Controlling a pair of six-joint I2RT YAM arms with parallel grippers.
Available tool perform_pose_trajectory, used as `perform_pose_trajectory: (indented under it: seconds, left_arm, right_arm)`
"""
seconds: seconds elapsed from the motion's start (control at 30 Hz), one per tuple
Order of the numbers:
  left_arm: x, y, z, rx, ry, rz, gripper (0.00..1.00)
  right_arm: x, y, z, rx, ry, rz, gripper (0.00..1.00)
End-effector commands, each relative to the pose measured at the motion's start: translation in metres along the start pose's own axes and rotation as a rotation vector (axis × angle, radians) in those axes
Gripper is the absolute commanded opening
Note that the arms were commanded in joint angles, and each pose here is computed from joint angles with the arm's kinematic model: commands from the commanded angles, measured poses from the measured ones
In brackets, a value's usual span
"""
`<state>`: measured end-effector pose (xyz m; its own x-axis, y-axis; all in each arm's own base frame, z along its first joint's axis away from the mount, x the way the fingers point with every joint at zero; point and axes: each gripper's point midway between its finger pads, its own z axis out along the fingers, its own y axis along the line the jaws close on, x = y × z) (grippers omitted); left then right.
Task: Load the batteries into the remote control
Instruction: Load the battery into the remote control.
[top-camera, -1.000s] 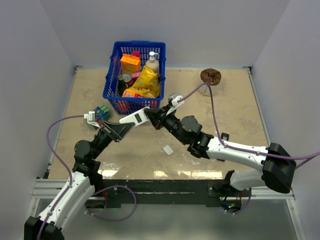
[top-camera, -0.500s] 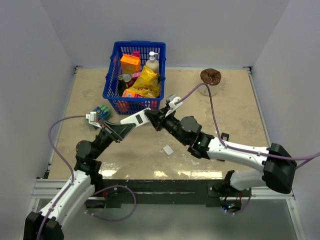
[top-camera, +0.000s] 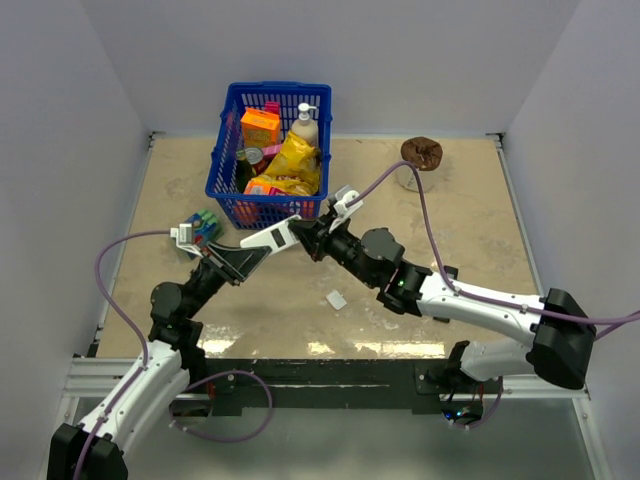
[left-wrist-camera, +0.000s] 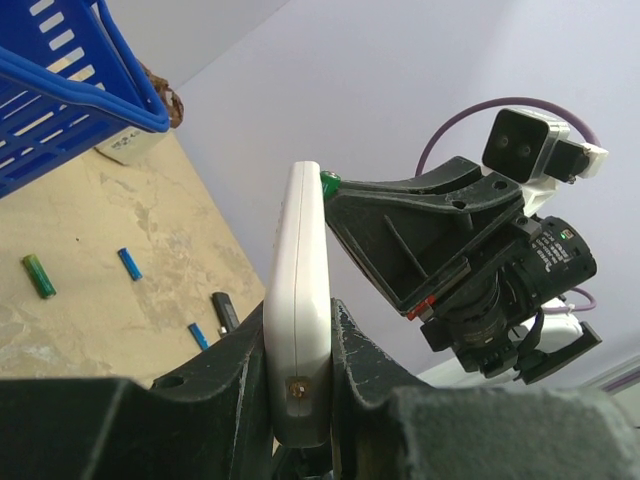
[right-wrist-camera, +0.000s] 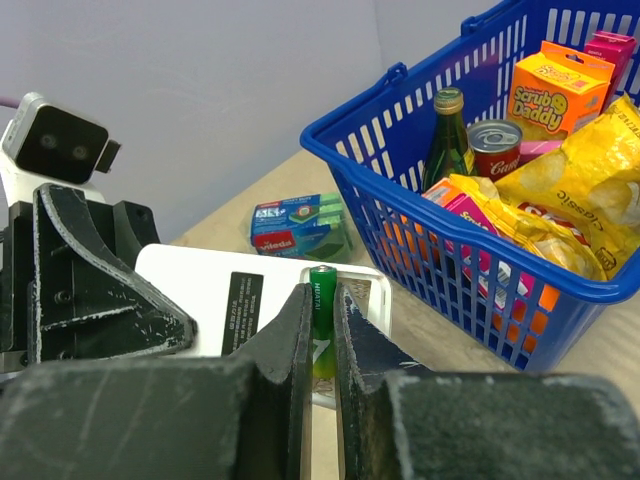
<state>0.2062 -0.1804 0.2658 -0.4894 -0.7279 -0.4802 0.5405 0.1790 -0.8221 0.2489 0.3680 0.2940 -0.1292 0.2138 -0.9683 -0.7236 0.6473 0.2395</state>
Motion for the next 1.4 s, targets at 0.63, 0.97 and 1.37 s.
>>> perform_pose_trajectory:
  seconds: [0.63,0.97,1.37]
  left_arm:
    - [-0.009,-0.055,-0.006,0.233,-0.035,0.094,0.0]
    - [-0.008,-0.055,-0.007,0.235,-0.034,0.093,0.0]
    - [-0.008,-0.055,-0.008,0.244,-0.038,0.092,0.0]
  right_arm:
    - [0.003,0.005,-0.01,-0.022,0.059,-0.001,0.25]
    - [-0.006,0.006,-0.012,-0.025,0.045,-0.001,0.32]
    - [-0.031,-0.003,-0.025,0.027,0.015,-0.036,0.61]
